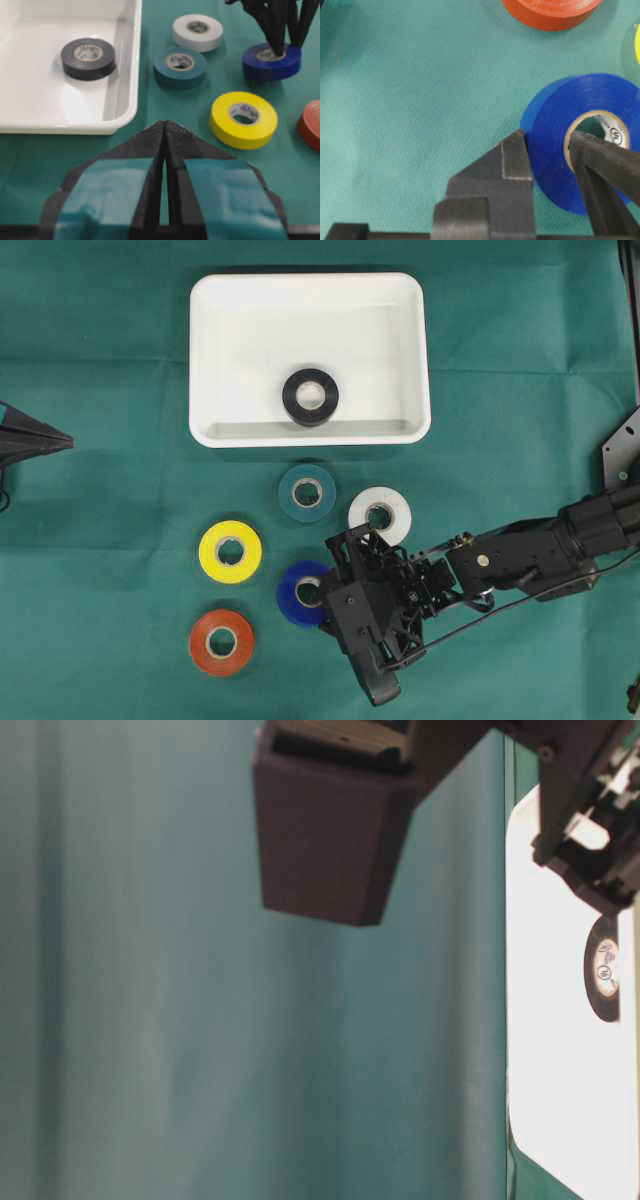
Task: Put the tape into the white case with the right arm.
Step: 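Close the right gripper on the blue tape roll's rim, then lift the blue roll and place it in the tray above the black roll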
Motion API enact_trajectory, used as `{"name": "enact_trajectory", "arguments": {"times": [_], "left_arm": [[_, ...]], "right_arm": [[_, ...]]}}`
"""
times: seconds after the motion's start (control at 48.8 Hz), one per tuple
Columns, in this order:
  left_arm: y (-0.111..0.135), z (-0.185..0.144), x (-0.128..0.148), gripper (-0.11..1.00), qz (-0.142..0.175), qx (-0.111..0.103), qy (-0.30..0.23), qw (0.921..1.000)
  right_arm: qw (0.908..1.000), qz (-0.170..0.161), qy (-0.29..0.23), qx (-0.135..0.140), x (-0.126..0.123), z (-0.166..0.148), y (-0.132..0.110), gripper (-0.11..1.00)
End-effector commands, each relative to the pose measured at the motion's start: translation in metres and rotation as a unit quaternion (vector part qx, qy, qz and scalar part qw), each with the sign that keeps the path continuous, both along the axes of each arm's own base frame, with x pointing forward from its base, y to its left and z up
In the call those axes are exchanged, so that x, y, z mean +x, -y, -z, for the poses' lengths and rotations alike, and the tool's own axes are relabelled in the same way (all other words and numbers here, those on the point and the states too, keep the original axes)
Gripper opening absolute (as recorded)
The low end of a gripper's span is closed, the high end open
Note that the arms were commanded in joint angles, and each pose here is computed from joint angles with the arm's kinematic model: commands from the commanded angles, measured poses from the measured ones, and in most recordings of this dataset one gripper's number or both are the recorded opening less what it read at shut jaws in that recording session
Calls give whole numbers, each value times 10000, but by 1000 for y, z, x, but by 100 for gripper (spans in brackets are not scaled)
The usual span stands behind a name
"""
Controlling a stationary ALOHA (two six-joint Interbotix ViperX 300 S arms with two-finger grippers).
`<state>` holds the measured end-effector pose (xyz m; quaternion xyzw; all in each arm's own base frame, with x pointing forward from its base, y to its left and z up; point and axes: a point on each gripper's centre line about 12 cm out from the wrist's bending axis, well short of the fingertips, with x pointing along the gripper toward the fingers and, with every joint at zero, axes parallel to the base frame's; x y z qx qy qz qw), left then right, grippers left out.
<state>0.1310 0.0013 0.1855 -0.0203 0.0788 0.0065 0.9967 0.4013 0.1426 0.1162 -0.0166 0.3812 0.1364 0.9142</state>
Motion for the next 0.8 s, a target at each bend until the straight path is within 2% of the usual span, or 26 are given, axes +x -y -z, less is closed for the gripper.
{"name": "enact_trajectory", "arguments": {"times": [0.0, 0.287, 0.451, 0.594, 0.778], "left_arm": [[0, -4, 1, 0, -16, 0, 31, 10000], [0, -4, 1, 0, -7, 8, 31, 10000], [0, -4, 1, 0, -7, 8, 31, 10000], [0, -4, 1, 0, -8, 1, 38, 10000], [0, -4, 1, 0, -7, 8, 31, 10000]], "right_arm": [[9995, 1, 297, 101, 4, -24, -1, 2], [9992, -10, 379, 82, 4, -36, 0, 2], [9987, -113, 479, -138, 7, -39, 8, 2], [9979, -72, 499, -395, 12, -38, 28, 2], [9967, 316, 569, -475, 20, -46, 65, 2]]}}
